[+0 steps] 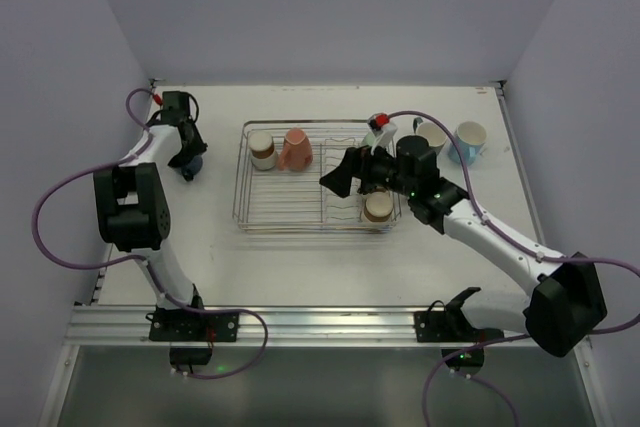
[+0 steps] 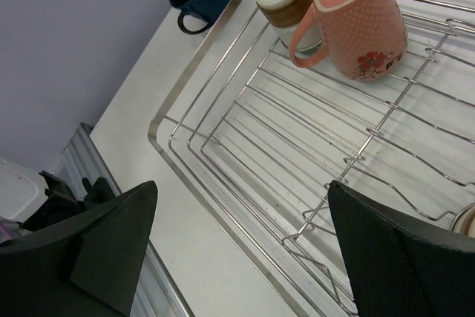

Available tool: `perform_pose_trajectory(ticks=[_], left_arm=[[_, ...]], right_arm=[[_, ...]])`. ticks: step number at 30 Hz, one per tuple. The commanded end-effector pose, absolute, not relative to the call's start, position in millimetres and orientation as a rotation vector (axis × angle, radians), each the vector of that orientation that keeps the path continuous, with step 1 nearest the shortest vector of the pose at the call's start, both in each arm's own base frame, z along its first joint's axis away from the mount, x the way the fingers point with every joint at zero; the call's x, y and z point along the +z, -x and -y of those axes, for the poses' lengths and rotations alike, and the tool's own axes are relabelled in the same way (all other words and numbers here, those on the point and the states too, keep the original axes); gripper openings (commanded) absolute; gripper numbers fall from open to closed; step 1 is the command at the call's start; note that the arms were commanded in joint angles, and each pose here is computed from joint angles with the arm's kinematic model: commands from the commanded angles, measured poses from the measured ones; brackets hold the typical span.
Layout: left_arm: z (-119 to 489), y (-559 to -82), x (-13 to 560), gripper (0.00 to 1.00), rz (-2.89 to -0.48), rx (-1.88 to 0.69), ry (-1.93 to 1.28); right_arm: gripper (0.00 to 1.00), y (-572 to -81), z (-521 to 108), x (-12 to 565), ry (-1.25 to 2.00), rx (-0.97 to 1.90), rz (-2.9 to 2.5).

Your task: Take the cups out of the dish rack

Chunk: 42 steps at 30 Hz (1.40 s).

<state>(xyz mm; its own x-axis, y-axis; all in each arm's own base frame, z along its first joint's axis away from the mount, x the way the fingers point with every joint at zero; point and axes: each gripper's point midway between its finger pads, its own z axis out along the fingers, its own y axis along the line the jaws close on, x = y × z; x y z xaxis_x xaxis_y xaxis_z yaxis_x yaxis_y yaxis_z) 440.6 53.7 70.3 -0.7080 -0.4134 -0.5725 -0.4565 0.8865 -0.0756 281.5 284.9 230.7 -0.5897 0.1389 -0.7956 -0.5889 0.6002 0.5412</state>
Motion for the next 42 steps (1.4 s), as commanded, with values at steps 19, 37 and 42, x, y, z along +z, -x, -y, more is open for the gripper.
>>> perform_pose_trajectory(ticks=[19, 37, 42], left_arm=[[2.4, -411.3, 230.4, 0.95, -1.996, -0.334, 0.439], [86.8, -283.0, 273.6, 1.0, -1.749, -0.551, -0.009], [93.2, -280.0, 274.3, 1.0, -1.74, -0.555, -0.047]], right_arm=[[0.96, -330.6, -298.3, 204.0, 0.66, 0.597, -2.011], [0.99, -426.7, -345.4, 151.5, 1.013, 0.327, -2.0], [0.99, -440.1, -356.4, 149.0, 1.014, 0.339, -1.985]])
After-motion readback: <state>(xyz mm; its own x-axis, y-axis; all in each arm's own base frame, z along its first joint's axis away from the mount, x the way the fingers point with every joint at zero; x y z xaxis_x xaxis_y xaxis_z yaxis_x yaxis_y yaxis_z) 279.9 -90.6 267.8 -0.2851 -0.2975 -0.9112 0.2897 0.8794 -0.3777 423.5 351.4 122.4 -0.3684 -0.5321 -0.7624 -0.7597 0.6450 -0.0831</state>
